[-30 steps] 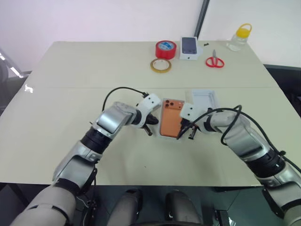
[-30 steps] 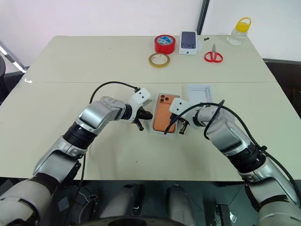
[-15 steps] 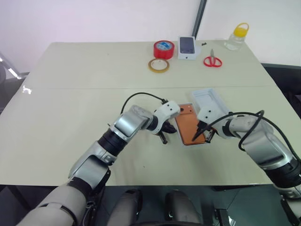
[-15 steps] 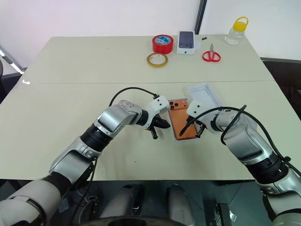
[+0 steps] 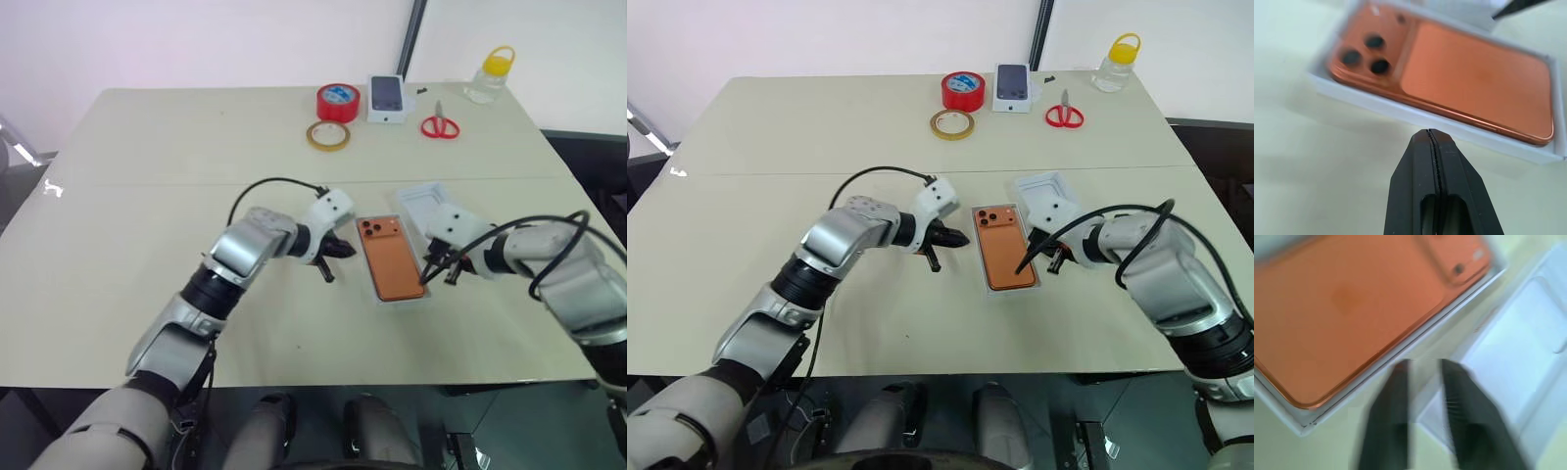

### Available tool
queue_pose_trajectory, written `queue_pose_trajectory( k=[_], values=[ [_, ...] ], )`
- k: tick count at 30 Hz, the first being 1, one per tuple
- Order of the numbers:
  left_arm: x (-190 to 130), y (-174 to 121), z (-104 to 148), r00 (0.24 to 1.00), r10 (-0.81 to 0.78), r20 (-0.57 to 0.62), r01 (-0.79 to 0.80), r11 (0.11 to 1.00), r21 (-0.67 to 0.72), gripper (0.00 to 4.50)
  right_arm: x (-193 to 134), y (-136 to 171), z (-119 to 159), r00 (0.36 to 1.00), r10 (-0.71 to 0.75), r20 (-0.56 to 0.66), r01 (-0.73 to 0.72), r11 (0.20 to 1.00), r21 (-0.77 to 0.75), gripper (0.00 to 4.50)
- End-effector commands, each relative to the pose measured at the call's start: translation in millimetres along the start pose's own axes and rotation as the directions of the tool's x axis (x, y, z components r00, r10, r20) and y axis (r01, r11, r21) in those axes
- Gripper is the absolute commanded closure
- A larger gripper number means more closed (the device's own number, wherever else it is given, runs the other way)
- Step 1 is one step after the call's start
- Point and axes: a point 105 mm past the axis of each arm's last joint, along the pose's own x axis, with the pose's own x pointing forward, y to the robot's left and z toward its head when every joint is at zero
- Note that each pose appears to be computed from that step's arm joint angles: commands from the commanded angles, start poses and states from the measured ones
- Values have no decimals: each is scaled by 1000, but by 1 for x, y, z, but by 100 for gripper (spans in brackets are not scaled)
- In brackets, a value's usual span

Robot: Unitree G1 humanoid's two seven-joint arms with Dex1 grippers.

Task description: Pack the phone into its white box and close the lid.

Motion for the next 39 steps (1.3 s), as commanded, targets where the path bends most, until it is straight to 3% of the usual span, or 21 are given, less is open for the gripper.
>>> queue_pose_trajectory(
  k=[1, 8, 21, 24, 28, 35, 39],
  values=[
    [-24, 5, 26, 985, 3, 175, -20, 995, 96, 450, -9, -18, 11, 998, -59, 38, 54, 990, 127, 166],
    [-56, 5, 15, 960, 1, 280, -58, 979, 195, 450, 9, -34, -3, 998, -56, -30, 63, 914, 401, 166],
    [-62, -18, -1, 955, -54, 290, 5, 986, 168, 450, 39, -37, -10, 994, -28, -101, 78, 845, 529, 166],
    [-64, -20, -5, 959, -70, 274, 23, 984, 174, 450, 43, -39, -9, 994, -30, -106, 84, 829, 553, 252],
    [-65, -17, -10, 965, -59, 256, 13, 984, 178, 450, 41, -38, -3, 995, -28, -94, 77, 819, 569, 448],
    [-72, -4, -14, 960, 25, 278, -64, 989, 135, 450, 15, -59, 26, 993, -116, 32, 67, 754, 654, 448],
    [-88, 24, -20, 936, 181, 301, -203, 978, 44, 450, -13, -55, 75, 938, -42, 343, -234, 652, 721, 448]
  ],
)
